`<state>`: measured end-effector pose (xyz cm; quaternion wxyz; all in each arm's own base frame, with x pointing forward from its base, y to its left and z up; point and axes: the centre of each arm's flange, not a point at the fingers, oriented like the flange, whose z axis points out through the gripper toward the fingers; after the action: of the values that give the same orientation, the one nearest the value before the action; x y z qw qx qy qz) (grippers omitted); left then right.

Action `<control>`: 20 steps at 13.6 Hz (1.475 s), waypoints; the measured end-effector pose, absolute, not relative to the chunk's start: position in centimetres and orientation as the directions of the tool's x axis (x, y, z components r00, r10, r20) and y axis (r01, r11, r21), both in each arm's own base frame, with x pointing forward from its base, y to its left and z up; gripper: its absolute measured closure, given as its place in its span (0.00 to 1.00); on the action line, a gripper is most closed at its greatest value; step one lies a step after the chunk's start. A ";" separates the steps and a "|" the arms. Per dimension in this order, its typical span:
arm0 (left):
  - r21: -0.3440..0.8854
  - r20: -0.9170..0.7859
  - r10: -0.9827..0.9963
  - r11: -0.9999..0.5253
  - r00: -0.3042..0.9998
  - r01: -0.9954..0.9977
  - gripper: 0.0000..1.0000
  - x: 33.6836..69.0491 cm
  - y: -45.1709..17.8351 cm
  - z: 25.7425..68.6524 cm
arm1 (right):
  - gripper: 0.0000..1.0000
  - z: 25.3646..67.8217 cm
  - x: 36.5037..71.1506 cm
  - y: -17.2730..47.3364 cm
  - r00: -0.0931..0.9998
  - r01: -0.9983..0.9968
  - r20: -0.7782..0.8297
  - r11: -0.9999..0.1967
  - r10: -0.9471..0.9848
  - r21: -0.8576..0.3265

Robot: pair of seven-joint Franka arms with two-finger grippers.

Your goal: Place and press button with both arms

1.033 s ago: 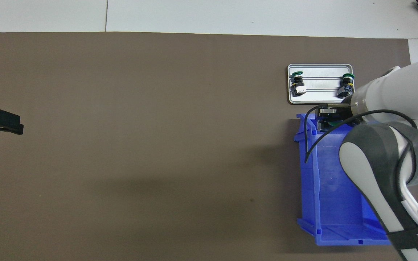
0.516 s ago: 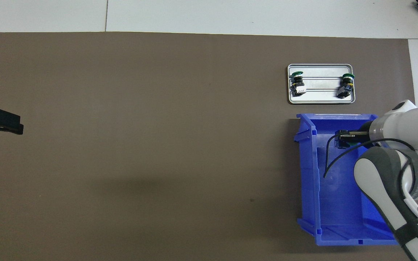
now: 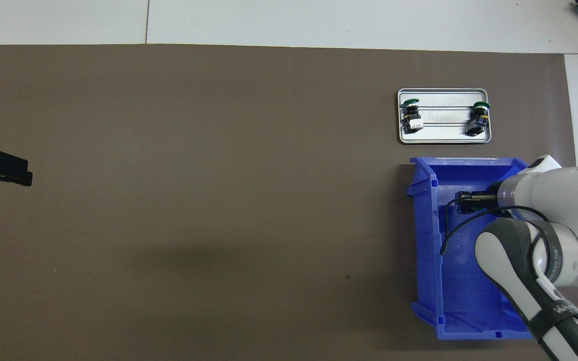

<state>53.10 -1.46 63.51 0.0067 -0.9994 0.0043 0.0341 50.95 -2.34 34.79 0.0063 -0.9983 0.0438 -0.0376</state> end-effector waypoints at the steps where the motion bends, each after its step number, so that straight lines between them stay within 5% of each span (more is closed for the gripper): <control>1: -0.013 -0.068 -0.008 -1.000 0.998 -0.009 0.00 53.1 -1.5 63.5 | 0.65 34.2 51.1 -2.3 0.993 -0.087 0.080 -0.996 -0.088 -0.014; 4: -0.013 -0.068 -0.008 -1.000 0.998 -0.009 0.00 53.1 -1.5 63.5 | 0.65 32.8 51.4 -2.3 0.993 -0.086 0.082 -0.996 -0.087 -0.009; 10: -0.013 -0.068 -0.008 -1.000 0.998 -0.009 0.00 53.1 -1.5 63.5 | 0.02 34.8 52.3 -2.3 0.989 -0.086 0.116 -0.996 -0.087 -0.013; 20: -0.013 -0.068 -0.008 -1.000 0.998 -0.009 0.00 53.1 -1.5 63.5 | 0.00 57.6 54.6 -2.3 0.993 -0.118 0.024 -0.993 -0.119 -0.027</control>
<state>53.10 -1.46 63.51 0.0067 -0.9994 0.0043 0.0341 54.60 -2.33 57.64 0.0129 -0.9981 0.0594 -0.0126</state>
